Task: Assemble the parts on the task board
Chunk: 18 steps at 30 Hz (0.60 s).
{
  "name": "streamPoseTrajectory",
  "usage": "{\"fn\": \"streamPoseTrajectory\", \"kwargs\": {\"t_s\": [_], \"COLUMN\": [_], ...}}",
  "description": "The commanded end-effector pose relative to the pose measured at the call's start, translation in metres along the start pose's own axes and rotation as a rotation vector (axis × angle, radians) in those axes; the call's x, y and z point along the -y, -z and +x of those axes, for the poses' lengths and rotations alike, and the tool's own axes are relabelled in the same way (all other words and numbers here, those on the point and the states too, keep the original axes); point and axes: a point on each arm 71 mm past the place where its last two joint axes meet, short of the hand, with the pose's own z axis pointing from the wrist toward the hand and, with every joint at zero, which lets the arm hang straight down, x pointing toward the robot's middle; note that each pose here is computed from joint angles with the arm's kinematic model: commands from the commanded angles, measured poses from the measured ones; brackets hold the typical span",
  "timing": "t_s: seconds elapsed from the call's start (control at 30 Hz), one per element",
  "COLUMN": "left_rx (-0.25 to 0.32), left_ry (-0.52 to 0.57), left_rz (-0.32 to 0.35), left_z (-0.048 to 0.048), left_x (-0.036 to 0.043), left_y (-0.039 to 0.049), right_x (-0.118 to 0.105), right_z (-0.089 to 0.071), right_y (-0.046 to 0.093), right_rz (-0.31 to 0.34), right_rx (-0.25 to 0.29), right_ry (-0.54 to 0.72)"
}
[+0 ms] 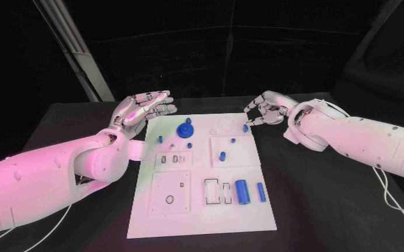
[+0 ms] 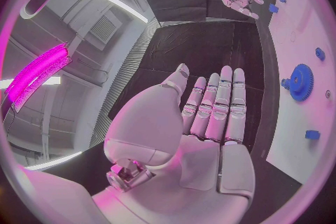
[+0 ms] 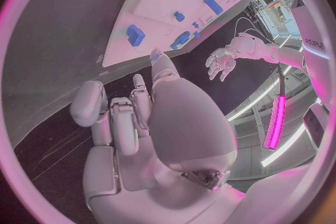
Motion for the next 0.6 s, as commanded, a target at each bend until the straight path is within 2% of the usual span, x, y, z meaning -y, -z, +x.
{"fn": "streamPoseTrajectory", "kwargs": {"t_s": [0.03, 0.27, 0.6], "left_rx": [-0.014, -0.013, -0.012], "left_ry": [0.008, 0.007, 0.007], "left_rz": [0.008, 0.007, 0.007], "left_z": [0.0014, 0.001, 0.0005], "left_x": [0.0008, 0.0006, 0.0005], "left_y": [-0.0007, -0.0009, -0.0011], "right_x": [0.001, 0.001, 0.004], "right_z": [0.004, 0.014, 0.02], "right_y": [-0.001, 0.002, 0.001], "right_rz": [0.014, 0.01, 0.021], "right_rx": [-0.047, -0.086, -0.094], "right_ry": [0.045, 0.054, 0.06]}}
